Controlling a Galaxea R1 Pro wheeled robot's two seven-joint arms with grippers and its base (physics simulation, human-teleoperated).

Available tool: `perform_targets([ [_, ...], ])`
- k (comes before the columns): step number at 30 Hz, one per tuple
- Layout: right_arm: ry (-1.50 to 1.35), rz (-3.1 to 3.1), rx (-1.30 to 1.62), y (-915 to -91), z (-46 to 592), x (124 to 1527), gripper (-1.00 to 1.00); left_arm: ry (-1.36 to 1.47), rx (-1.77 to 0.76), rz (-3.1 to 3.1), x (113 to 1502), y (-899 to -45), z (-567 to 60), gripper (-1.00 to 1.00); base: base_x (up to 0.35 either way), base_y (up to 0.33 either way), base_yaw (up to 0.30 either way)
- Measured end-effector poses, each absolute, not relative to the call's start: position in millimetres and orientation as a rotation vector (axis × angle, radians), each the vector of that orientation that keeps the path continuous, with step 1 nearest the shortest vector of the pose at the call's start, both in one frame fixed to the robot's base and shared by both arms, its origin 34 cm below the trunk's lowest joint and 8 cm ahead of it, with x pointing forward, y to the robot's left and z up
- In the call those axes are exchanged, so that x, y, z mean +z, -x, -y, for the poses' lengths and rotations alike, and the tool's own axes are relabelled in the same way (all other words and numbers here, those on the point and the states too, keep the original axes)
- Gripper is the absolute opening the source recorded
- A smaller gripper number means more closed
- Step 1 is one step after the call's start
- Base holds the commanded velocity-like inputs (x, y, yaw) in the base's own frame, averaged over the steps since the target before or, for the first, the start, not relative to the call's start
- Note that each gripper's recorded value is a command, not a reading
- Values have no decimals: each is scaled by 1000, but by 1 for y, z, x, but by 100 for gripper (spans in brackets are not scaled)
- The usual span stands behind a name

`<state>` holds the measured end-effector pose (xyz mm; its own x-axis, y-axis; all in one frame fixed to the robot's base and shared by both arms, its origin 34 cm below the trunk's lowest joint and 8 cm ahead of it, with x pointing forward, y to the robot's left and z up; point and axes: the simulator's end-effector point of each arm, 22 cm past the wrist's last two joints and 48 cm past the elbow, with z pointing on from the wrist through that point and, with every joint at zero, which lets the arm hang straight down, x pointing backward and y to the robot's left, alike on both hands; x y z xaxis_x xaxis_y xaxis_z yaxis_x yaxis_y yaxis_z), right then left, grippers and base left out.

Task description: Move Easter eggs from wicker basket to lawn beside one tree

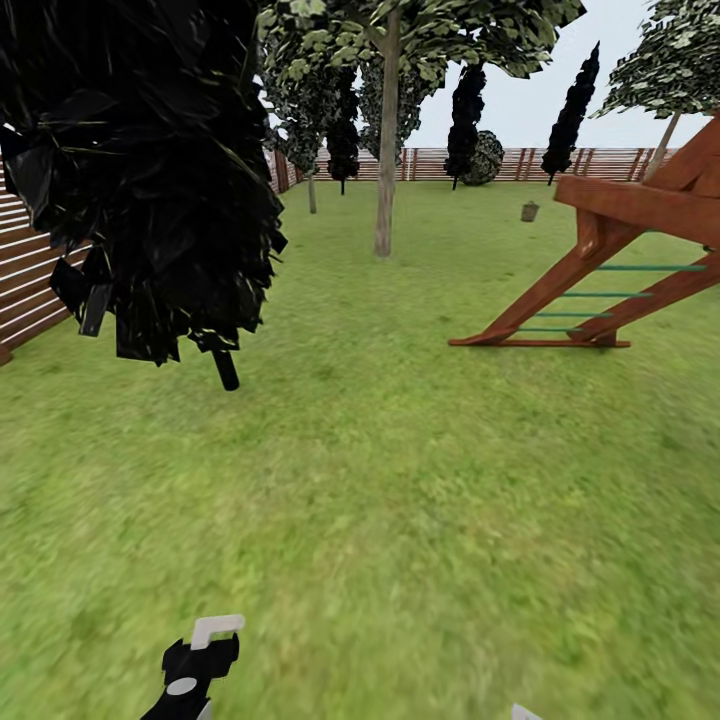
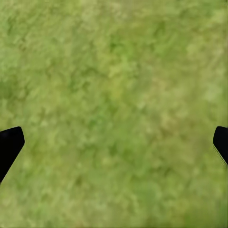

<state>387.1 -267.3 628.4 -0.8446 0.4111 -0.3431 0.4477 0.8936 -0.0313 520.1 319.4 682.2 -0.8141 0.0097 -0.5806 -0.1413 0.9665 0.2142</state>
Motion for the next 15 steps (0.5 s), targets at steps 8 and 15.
perform_targets([
  [8,-640,-2730,-159,-387,269,628,100,91,329,-2503,682,-520,-319,100,319,-1,0],
  [15,-638,-2729,-159,-387,269,628,100,90,329,-2503,682,-520,-319,100,319,-21,0],
])
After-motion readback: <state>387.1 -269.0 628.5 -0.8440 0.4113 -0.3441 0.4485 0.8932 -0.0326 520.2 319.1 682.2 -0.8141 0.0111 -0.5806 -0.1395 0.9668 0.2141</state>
